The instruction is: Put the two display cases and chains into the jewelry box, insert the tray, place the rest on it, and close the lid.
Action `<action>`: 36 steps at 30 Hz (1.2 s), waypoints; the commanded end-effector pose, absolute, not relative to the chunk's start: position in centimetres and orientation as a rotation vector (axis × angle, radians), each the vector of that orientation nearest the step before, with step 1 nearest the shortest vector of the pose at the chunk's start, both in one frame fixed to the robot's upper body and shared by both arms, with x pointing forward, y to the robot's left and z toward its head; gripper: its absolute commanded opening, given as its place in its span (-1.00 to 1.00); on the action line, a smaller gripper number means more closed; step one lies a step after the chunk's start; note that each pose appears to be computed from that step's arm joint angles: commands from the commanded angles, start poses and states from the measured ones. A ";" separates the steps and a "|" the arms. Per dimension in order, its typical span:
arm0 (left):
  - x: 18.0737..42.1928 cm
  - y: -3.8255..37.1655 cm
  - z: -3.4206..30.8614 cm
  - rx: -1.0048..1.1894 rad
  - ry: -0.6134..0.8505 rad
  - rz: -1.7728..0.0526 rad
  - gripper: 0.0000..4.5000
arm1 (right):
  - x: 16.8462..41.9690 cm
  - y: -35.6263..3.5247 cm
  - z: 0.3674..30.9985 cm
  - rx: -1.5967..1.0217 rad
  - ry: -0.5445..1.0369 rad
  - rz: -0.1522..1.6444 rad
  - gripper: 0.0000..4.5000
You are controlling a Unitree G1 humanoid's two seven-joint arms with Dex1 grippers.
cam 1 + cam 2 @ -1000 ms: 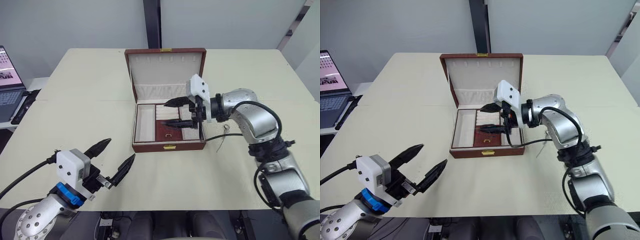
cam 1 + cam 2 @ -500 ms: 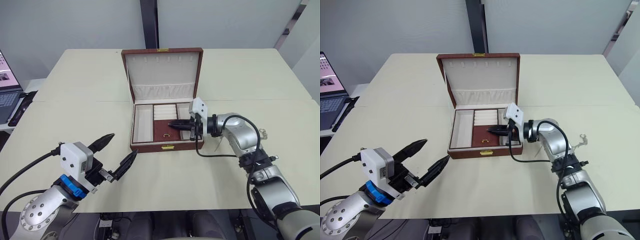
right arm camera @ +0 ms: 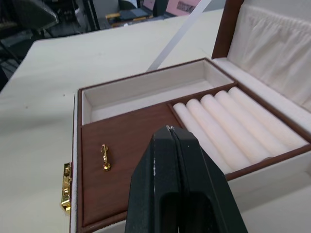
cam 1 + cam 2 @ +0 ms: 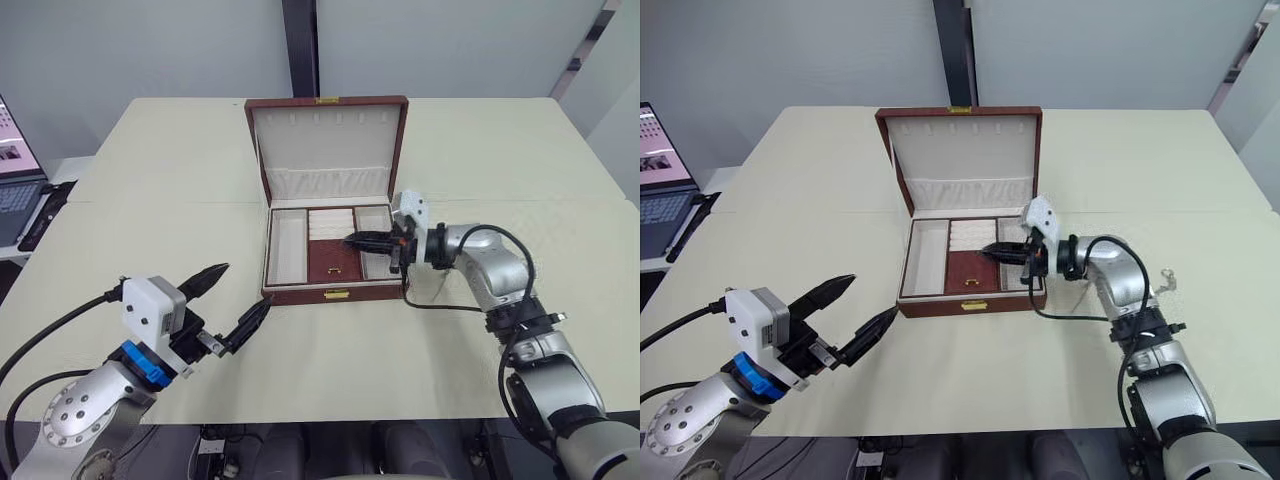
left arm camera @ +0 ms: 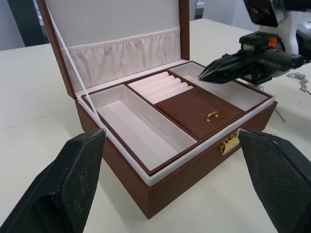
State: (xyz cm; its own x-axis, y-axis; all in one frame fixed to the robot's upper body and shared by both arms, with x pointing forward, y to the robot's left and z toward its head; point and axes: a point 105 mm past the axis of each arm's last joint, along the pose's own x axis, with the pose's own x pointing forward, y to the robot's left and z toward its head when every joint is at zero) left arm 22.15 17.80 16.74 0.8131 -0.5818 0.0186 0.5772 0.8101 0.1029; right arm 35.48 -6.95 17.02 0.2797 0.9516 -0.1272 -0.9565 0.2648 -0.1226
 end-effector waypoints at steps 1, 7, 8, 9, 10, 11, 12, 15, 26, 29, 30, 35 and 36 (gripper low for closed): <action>22.5 19.0 17.6 0.107 -0.038 -0.617 1.00 | 35.3 -10.2 20.1 -0.186 -0.035 1.233 -0.77; 23.5 21.9 17.8 0.128 0.047 -0.624 1.00 | 34.0 -16.4 20.1 -0.230 0.003 1.080 -0.05; 23.8 22.4 18.0 0.147 0.055 -0.623 1.00 | 33.7 -17.3 20.0 -0.238 0.013 1.052 0.09; 24.2 23.0 18.3 0.166 0.058 -0.618 1.00 | 33.4 -18.1 19.7 -0.251 0.025 1.025 0.23; 24.5 23.6 18.7 0.180 0.055 -0.611 1.00 | 33.1 -18.9 19.5 -0.265 0.038 0.999 0.34; 24.7 24.1 19.1 0.192 0.052 -0.606 1.00 | 32.8 -19.6 19.2 -0.274 0.051 0.974 0.47; 24.9 24.4 19.3 0.201 0.053 -0.605 1.00 | 32.5 -20.4 19.0 -0.278 0.064 0.948 0.62; 25.0 26.3 19.6 0.235 0.081 -0.581 1.00 | 31.3 -23.2 18.4 -0.284 0.106 0.855 1.00; 24.5 31.8 19.2 0.279 0.164 -0.477 1.00 | 28.1 -30.0 16.3 -0.318 0.271 0.675 1.00; 24.6 32.3 19.1 0.285 0.173 -0.471 1.00 | 27.7 -31.0 15.8 -0.334 0.305 0.652 1.00; 24.7 32.5 19.1 0.286 0.174 -0.467 1.00 | 27.6 -31.3 15.7 -0.336 0.312 0.644 1.00; 24.7 32.9 18.9 0.289 0.175 -0.452 1.00 | 27.2 -32.1 15.0 -0.325 0.342 0.629 1.00; 24.7 33.0 18.8 0.291 0.178 -0.446 1.00 | 27.1 -32.2 14.8 -0.324 0.352 0.627 1.00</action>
State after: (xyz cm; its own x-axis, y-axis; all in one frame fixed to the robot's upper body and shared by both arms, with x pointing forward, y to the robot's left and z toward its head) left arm 24.79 32.43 17.47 0.8696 -0.4198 -0.2600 0.4721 0.8611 0.1886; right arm 27.25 -31.57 13.41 0.7338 0.5252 -0.4309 -0.6282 0.7661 -0.1359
